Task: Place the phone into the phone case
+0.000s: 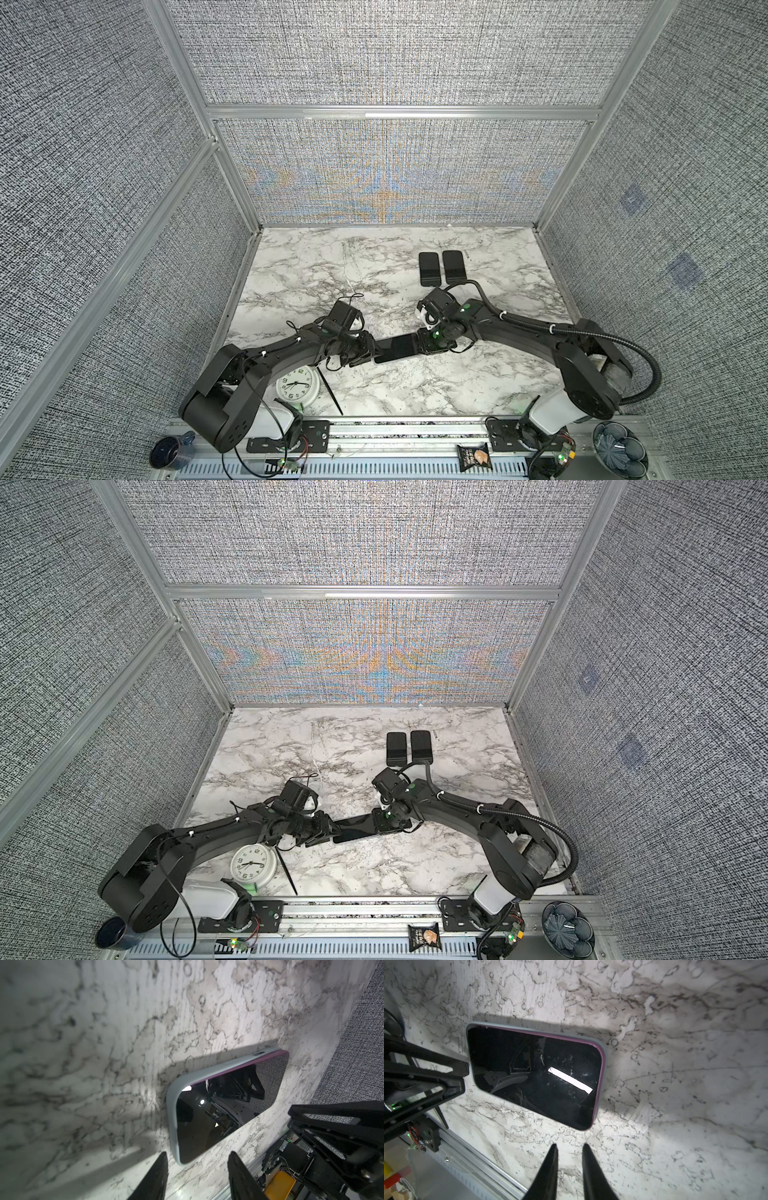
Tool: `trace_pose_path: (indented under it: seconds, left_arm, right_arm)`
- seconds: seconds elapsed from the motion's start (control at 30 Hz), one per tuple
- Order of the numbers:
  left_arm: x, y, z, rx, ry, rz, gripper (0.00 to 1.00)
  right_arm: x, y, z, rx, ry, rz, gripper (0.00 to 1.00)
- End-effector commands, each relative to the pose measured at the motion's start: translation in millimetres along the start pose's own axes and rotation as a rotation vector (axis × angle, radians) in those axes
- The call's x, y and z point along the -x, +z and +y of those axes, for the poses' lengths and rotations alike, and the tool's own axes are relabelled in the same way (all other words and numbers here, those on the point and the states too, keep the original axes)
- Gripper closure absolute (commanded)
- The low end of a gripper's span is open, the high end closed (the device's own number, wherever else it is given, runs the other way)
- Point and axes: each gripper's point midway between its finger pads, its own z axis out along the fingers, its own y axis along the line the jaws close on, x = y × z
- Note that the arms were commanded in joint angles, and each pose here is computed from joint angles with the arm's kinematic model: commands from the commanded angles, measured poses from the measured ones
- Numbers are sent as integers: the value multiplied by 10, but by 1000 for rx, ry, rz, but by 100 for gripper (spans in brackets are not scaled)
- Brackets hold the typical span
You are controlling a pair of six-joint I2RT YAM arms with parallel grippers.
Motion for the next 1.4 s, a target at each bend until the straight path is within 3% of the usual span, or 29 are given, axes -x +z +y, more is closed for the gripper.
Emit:
trace_pose_path:
  seconds: [0.0, 0.17, 0.47, 1.37]
  left_arm:
    - [-72, -28, 86, 46, -25, 4, 47]
    - [-153, -14, 62, 59, -24, 26, 47]
    - [-128, 102, 45, 81, -20, 42, 56]
    - [-103, 180, 99, 94, -19, 46, 60]
  right_arm:
    - [49, -17, -73, -35, 62, -55, 74]
    - [70, -26, -87, -35, 85, -81, 71]
    - [92, 84, -71, -26, 87, -65, 71]
    - [-35, 334, -96, 19, 115, -2, 91]
